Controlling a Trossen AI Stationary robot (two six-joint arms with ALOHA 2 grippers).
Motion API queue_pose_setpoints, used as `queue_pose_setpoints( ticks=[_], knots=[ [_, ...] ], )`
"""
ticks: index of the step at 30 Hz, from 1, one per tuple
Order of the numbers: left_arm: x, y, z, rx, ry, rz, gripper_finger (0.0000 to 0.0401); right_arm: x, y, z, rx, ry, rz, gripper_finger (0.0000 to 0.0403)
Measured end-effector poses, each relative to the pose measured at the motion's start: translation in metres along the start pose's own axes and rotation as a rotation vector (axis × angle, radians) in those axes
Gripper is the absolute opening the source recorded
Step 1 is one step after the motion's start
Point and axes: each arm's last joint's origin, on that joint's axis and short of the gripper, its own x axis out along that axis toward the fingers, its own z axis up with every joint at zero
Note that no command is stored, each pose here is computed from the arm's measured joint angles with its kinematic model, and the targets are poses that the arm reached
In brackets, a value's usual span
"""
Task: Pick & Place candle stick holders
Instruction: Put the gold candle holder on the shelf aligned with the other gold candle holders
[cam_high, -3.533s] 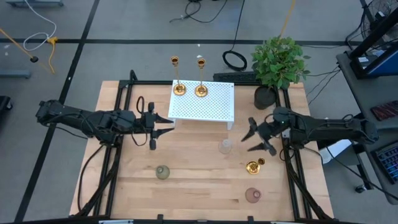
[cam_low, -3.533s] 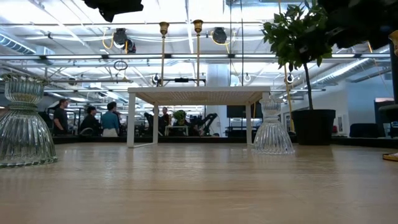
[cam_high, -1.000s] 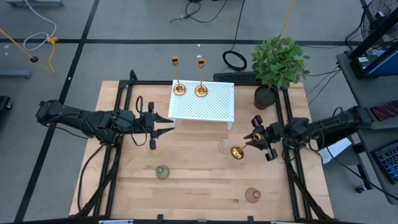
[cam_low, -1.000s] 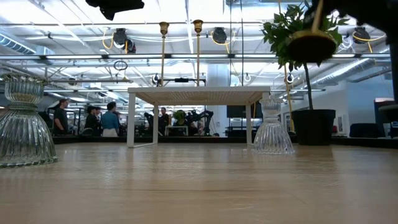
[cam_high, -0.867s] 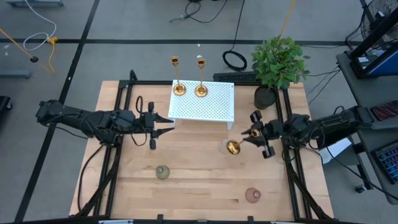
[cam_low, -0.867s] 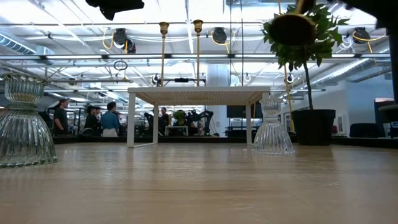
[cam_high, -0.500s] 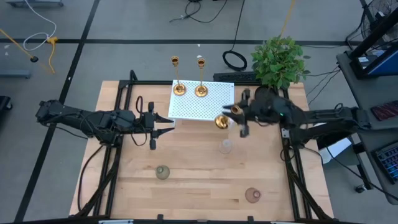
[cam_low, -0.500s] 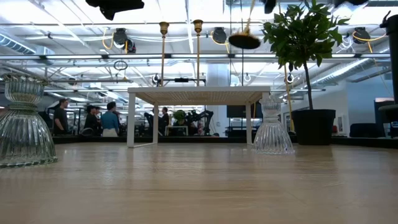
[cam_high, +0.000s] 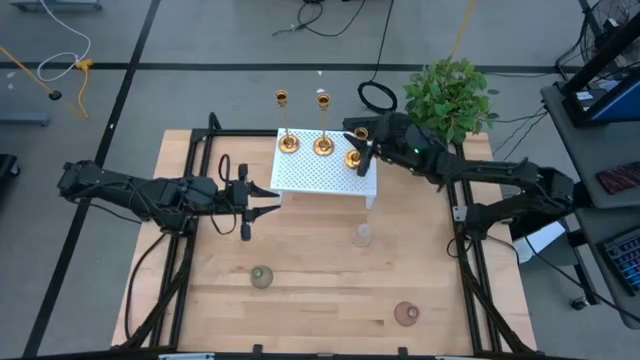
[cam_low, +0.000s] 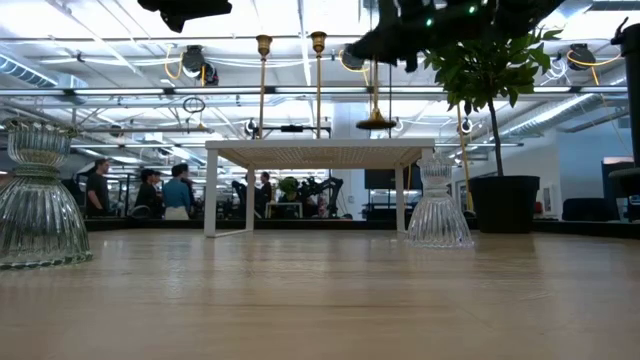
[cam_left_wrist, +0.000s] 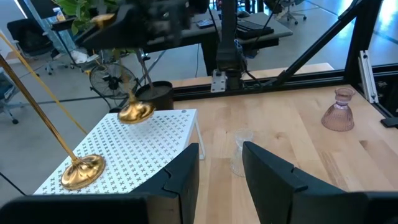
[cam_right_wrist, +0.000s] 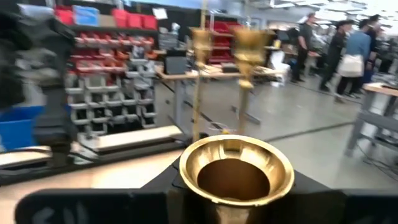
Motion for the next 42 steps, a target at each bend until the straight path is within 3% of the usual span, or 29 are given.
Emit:
queue_pose_setpoints(
  ticks=[15,27,42],
  knots=[
    [0.000,0.000,0.000,-0.004,0.000,-0.001,0.0127,0.024,-0.041,-0.031,0.029,0.046,-0.140,0.0077],
    [0.000,0.000,0.000,-0.004,0.000,-0.001,0.0127,0.030,-0.049,-0.041,0.056,0.075,-0.159,0.0068],
    [0.000,0.000,0.000,-0.025,0.000,-0.002,0.0127,0.030,-0.049,-0.041,0.040,0.073,-0.158,0.0182]
  ],
)
